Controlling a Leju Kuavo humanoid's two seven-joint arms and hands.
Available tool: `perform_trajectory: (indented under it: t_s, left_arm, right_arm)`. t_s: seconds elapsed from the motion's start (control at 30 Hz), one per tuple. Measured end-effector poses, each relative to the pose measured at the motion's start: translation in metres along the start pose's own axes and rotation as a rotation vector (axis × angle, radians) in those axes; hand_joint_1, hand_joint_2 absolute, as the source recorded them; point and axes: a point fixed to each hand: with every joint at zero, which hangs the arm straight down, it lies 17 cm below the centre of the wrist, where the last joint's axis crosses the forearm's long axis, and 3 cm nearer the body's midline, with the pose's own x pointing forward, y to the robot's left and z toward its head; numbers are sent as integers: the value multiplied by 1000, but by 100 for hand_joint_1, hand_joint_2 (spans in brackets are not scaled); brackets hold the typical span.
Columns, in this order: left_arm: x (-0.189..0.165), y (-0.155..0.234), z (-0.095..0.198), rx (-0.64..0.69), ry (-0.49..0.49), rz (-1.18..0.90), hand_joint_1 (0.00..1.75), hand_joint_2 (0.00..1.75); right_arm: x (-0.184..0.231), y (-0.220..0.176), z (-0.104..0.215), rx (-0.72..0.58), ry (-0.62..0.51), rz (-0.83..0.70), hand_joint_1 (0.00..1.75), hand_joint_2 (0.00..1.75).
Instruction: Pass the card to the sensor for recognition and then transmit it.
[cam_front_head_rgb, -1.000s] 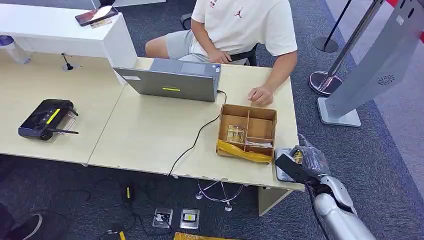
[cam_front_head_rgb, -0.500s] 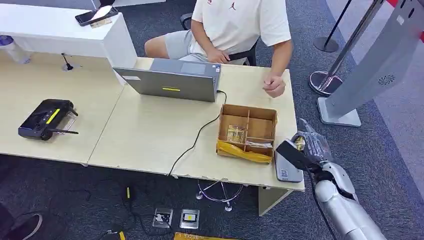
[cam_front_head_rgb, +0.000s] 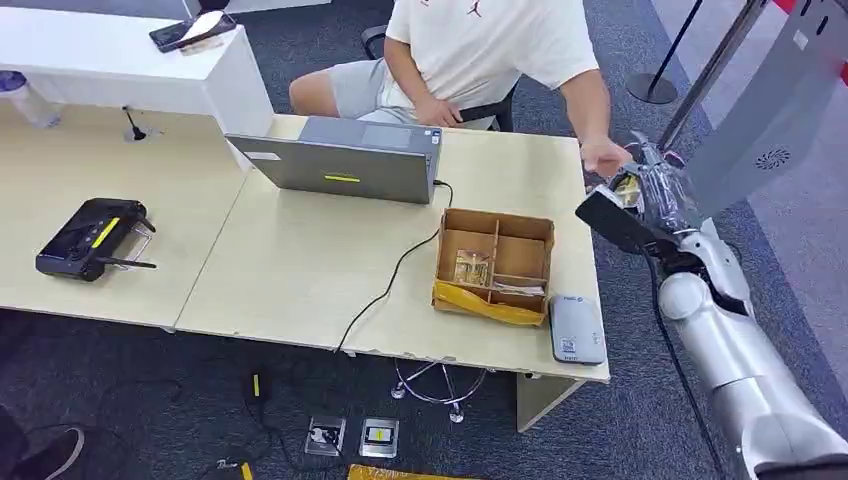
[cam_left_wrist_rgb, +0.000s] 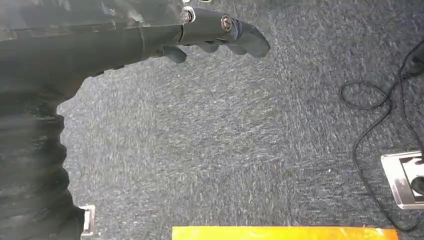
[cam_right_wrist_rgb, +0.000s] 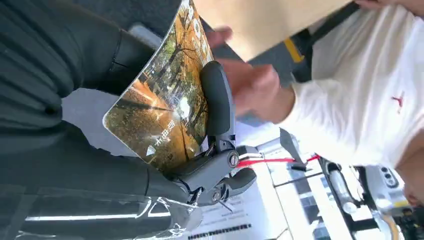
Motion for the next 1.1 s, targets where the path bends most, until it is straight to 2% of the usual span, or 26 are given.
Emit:
perform_trajectory:
  t_s: [0.2,0.43,0.47,0.5,0.57,0.6,0.63,0.67,1.1]
  left_arm:
    - [2,-1,0,-1,-8,-6,0,175]
    - [2,-1,0,-2,-10,-10,0,175]
    - [2,-1,0,-3,-12,-13,0,175]
    - [2,-1,0,-3,-12,-14,0,175]
    - [2,-1,0,-4,-12,-14,0,175]
    - [2,-1,0,-3,-12,-14,0,175]
    - [2,-1,0,-3,-12,-14,0,175]
    - [2,-1,0,-3,-12,-14,0,175]
    - [1,0,0,2,-11,-16,0,175]
  right_arm:
    - [16,-33,-17,-45,-48,24,175,175]
    - [31,-31,-23,-49,-74,14,175,175]
    - [31,-30,-24,-47,-74,13,166,175]
    - [32,-28,-24,-44,-73,14,166,175]
    - [32,-24,-24,-38,-71,14,138,175]
    - [32,-23,-24,-36,-69,14,138,175]
    - [31,-22,-24,-35,-65,12,86,175]
    - [31,-20,-24,-34,-62,11,0,175]
    - [15,-13,-21,-33,-12,-1,0,175]
